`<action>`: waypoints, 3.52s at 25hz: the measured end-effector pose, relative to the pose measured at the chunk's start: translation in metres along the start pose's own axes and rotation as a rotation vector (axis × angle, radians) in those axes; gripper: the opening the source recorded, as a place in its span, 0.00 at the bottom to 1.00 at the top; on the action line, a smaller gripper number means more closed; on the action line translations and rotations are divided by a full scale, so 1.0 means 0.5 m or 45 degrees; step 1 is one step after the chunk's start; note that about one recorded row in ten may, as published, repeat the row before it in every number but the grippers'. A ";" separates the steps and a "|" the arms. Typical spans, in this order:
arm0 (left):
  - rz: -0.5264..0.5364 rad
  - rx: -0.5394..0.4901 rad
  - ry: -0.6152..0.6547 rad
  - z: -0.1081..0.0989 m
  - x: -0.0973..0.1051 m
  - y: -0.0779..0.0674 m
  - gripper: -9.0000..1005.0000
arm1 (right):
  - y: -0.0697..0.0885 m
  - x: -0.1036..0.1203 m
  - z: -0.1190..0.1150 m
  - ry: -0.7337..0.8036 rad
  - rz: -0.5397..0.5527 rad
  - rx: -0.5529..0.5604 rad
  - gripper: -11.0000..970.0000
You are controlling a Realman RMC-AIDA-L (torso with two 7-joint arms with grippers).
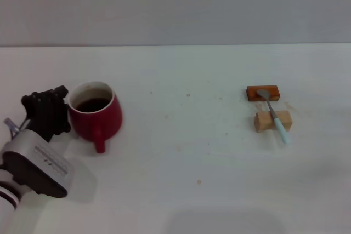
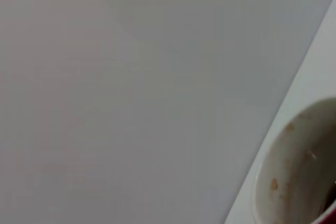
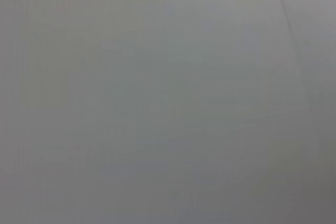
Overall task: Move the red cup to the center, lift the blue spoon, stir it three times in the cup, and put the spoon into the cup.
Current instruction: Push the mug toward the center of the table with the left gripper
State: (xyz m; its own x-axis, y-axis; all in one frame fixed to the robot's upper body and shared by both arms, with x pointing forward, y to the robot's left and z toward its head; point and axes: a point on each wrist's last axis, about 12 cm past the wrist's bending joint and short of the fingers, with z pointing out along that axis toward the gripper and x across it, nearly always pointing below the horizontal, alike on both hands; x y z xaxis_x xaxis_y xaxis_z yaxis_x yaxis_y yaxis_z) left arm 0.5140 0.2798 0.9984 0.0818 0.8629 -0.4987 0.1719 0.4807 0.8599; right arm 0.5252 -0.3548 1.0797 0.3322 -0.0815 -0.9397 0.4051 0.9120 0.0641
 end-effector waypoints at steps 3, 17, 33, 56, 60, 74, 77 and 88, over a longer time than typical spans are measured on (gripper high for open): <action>0.032 0.039 -0.056 0.003 -0.023 -0.014 0.04 | -0.002 -0.001 -0.003 -0.001 0.001 0.002 0.78; 0.035 0.089 -0.187 0.009 -0.081 -0.039 0.04 | -0.002 -0.003 -0.009 -0.004 0.005 -0.012 0.78; 0.030 0.130 -0.255 0.007 -0.111 -0.055 0.04 | -0.002 -0.005 -0.009 -0.008 0.008 -0.014 0.78; 0.181 0.212 -0.210 0.038 -0.109 -0.058 0.04 | 0.005 -0.007 -0.012 -0.012 0.020 -0.027 0.78; 0.181 0.221 -0.230 0.037 -0.116 -0.061 0.04 | 0.005 -0.007 -0.012 -0.012 0.020 -0.027 0.78; 0.158 0.261 -0.304 0.032 -0.151 -0.079 0.04 | 0.007 -0.008 -0.011 -0.015 0.023 -0.031 0.78; 0.152 0.272 -0.315 0.030 -0.157 -0.083 0.04 | 0.008 -0.008 -0.011 -0.015 0.023 -0.031 0.78; 0.131 0.303 -0.345 0.020 -0.173 -0.096 0.04 | 0.011 -0.007 -0.014 -0.009 0.023 -0.045 0.78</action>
State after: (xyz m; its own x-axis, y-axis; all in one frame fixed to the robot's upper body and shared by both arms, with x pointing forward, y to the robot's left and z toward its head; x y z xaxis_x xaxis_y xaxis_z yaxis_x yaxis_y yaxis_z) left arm 0.5085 0.1804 0.9993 0.3617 0.8168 -0.4494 0.3702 0.3166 0.8733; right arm 0.5204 -0.3467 1.0808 0.3454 -0.0679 -0.9360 0.3684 0.9271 0.0688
